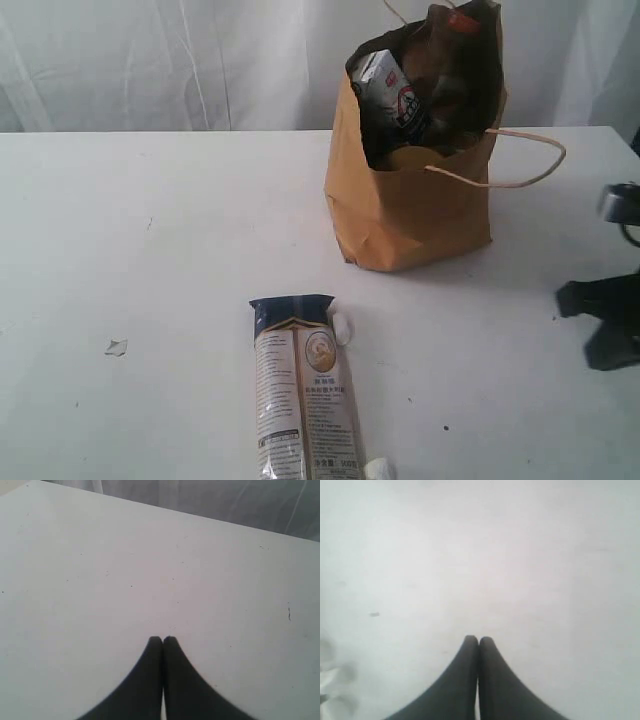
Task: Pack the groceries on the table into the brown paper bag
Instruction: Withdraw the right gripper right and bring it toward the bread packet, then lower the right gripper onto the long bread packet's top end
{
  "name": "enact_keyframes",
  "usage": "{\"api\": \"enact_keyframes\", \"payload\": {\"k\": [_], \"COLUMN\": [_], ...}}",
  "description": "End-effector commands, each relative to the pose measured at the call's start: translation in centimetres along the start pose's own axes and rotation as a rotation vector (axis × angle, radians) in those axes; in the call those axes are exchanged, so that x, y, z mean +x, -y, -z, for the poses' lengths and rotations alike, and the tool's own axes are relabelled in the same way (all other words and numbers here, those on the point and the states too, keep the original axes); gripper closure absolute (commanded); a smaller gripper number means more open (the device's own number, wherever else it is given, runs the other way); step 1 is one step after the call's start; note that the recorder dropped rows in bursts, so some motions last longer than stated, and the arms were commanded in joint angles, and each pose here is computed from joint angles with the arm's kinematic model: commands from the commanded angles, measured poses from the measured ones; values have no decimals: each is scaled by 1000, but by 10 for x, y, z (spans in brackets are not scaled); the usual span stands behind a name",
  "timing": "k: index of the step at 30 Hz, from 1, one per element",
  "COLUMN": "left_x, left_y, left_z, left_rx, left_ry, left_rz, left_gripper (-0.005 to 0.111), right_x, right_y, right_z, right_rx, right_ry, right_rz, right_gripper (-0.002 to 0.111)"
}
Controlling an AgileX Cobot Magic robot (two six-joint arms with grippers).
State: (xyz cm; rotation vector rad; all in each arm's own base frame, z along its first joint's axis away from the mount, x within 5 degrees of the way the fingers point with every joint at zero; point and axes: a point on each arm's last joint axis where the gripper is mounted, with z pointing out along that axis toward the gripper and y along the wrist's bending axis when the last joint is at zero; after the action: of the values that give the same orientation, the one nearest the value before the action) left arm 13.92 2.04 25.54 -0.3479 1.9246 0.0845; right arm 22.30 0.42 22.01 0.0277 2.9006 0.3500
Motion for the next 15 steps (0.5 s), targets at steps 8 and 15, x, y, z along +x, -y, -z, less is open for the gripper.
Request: {"api": "enact_keyframes", "payload": {"k": [8,15], "left_x": [7,28], "left_y": [-1,-4], "left_z": [0,-2], "left_rx": [-4,-5], "left_ry": [-12,-73], "left_rz": [-25,-29], "left_gripper": [107,107], "right_x": [16,19], "right_y": [-148,-208], "right_z": [-38,-73], "right_rx": [-190,-247], "right_ry": [82,132], "right_rz": [278,398], "right_gripper": [108,108]}}
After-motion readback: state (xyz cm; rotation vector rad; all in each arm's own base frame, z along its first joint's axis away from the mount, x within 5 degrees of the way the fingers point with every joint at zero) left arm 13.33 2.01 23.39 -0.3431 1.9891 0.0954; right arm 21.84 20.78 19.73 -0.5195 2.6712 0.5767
